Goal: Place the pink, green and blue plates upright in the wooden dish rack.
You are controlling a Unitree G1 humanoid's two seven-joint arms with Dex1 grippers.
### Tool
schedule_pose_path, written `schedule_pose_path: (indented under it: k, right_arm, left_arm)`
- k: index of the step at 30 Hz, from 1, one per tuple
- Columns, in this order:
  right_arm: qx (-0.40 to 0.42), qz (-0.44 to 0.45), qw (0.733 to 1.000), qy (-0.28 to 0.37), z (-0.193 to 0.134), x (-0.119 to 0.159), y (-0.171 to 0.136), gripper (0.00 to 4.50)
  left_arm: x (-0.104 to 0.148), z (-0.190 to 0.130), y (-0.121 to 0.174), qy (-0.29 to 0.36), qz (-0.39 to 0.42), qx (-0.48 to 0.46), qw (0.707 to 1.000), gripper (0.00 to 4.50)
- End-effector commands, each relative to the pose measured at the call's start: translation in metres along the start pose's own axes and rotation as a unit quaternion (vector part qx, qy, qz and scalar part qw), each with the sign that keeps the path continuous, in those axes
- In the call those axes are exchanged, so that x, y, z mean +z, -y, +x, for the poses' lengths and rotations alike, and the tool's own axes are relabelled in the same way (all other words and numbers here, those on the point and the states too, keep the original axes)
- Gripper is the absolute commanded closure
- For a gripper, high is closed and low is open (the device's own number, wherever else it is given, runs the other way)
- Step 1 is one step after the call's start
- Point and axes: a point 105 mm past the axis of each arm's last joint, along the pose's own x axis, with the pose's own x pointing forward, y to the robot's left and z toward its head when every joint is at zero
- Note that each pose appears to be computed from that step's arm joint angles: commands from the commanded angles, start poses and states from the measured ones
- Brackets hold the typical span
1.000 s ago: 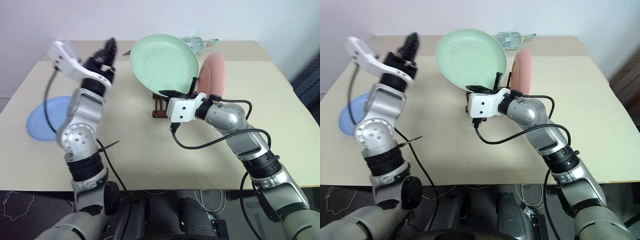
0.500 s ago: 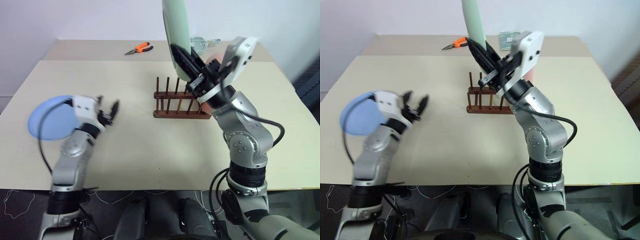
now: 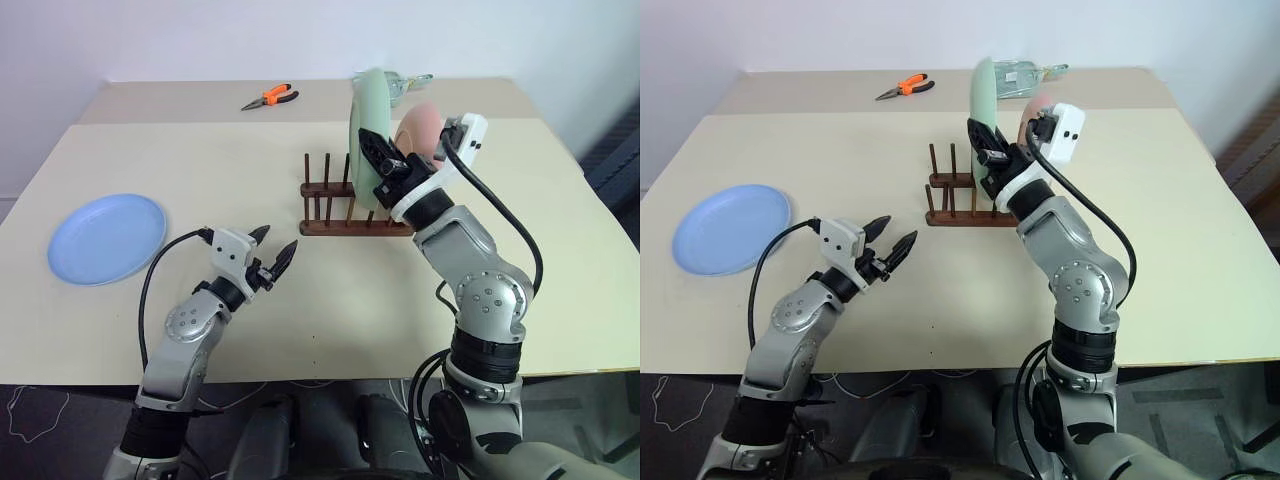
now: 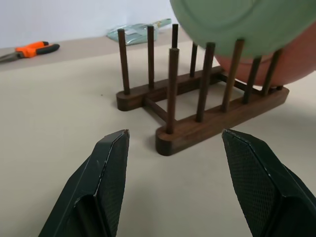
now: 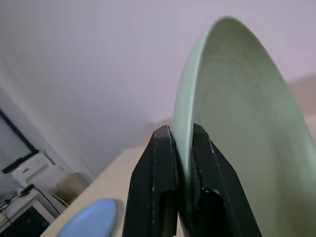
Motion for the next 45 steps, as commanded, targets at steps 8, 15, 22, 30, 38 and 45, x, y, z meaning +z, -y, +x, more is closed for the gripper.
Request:
schedule_pose_path:
  k: [8,15,22,30,38,45]
  right_arm:
    - [0.012,-0.129,0.992,-0.001,0.016,0.016,-0.004,0.99]
    - [0.094,-0.372,0.921,0.063,0.021,0.050,-0.042,0.49]
    - [0.214,-0.569,0.793,0.048,0.015,0.037,-0.070,0.23]
    - [0.281,-0.566,0.775,0.025,0.010,-0.001,-0.084,0.23]
    - [0.305,-0.546,0.780,0.019,0.010,-0.015,-0.090,0.09]
    - [0.310,-0.533,0.787,-0.005,0.007,-0.020,-0.085,0.00]
  left_arm:
    - [0.010,-0.001,0.002,0.015,0.001,-0.005,1.000,0.00]
    - [0.018,-0.003,-0.034,0.033,-0.025,0.097,0.994,0.00]
    - [0.037,-0.054,-0.148,0.052,-0.048,0.448,0.891,0.00]
    - [0.031,-0.149,-0.204,0.046,-0.160,0.700,0.695,0.00]
    - [-0.017,-0.145,-0.188,0.028,-0.391,0.657,0.644,0.25]
    - [-0.008,-0.127,-0.189,0.050,-0.438,0.606,0.662,3.50]
